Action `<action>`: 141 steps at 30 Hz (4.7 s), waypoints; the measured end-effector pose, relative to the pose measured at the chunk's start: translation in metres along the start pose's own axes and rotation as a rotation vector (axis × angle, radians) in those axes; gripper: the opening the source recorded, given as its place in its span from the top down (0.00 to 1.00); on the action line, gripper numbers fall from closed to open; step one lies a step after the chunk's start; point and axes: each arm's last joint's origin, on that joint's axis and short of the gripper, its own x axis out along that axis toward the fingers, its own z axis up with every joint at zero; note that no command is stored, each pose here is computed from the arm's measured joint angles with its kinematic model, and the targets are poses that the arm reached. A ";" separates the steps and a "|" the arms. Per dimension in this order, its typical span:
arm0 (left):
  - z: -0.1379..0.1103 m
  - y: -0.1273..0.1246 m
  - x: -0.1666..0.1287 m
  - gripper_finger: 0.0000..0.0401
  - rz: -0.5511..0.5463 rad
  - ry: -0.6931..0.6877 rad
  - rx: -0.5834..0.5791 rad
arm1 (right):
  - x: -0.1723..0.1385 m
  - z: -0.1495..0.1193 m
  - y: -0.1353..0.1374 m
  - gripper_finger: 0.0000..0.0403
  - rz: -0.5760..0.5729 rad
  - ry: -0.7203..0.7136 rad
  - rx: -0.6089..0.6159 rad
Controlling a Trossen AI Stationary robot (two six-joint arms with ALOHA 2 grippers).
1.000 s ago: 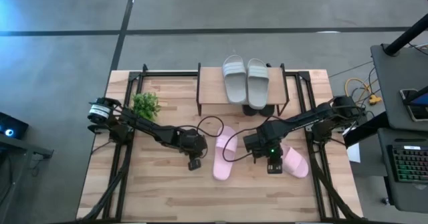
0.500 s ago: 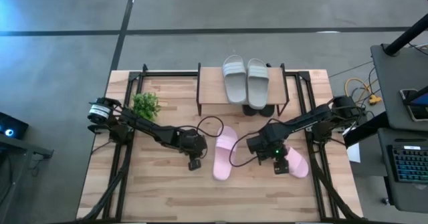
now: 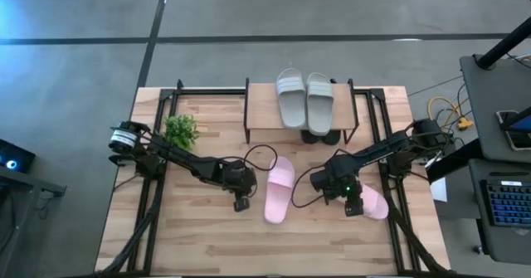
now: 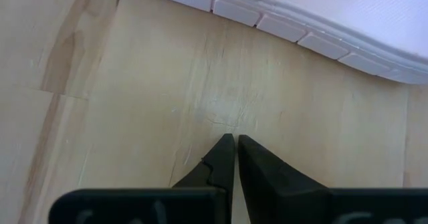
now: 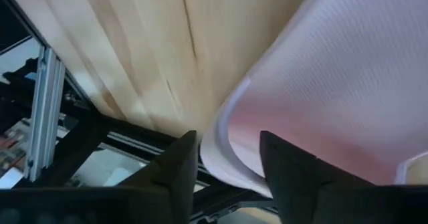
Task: Pick and place slides into the shelf
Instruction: Move the right pink slipper to the left side of the other pink slipper
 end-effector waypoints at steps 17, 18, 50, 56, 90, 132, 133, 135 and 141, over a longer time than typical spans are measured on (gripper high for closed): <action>0.000 0.000 0.000 0.98 0.003 -0.001 0.002 | 0.017 -0.005 0.012 0.91 0.020 0.057 -0.005; 0.000 0.000 0.000 0.98 0.003 -0.001 0.003 | 0.018 -0.004 0.012 0.92 0.037 0.065 0.022; -0.034 -0.023 -0.083 0.98 0.123 -0.316 0.002 | -0.112 0.049 0.057 0.95 0.849 -1.560 0.792; -0.054 -0.030 -0.108 0.98 0.034 -0.367 0.016 | -0.119 0.100 0.046 0.95 0.841 -1.590 0.850; -0.114 -0.067 -0.093 0.98 0.131 -0.345 -0.206 | -0.174 0.217 0.047 0.79 0.652 -1.269 0.616; -0.125 -0.054 -0.091 0.98 0.213 -0.288 -0.452 | -0.172 0.160 0.064 0.59 -0.625 -0.792 -0.120; -0.124 -0.055 -0.091 0.98 0.208 -0.288 -0.467 | -0.173 0.164 0.057 0.62 -0.615 -0.807 -0.090; -0.124 -0.056 -0.091 0.98 0.194 -0.293 -0.479 | -0.173 0.168 0.045 0.69 -0.590 -0.830 -0.032; -0.124 -0.056 -0.090 0.98 0.173 -0.307 -0.608 | -0.167 0.176 0.017 0.94 -0.518 -0.835 0.098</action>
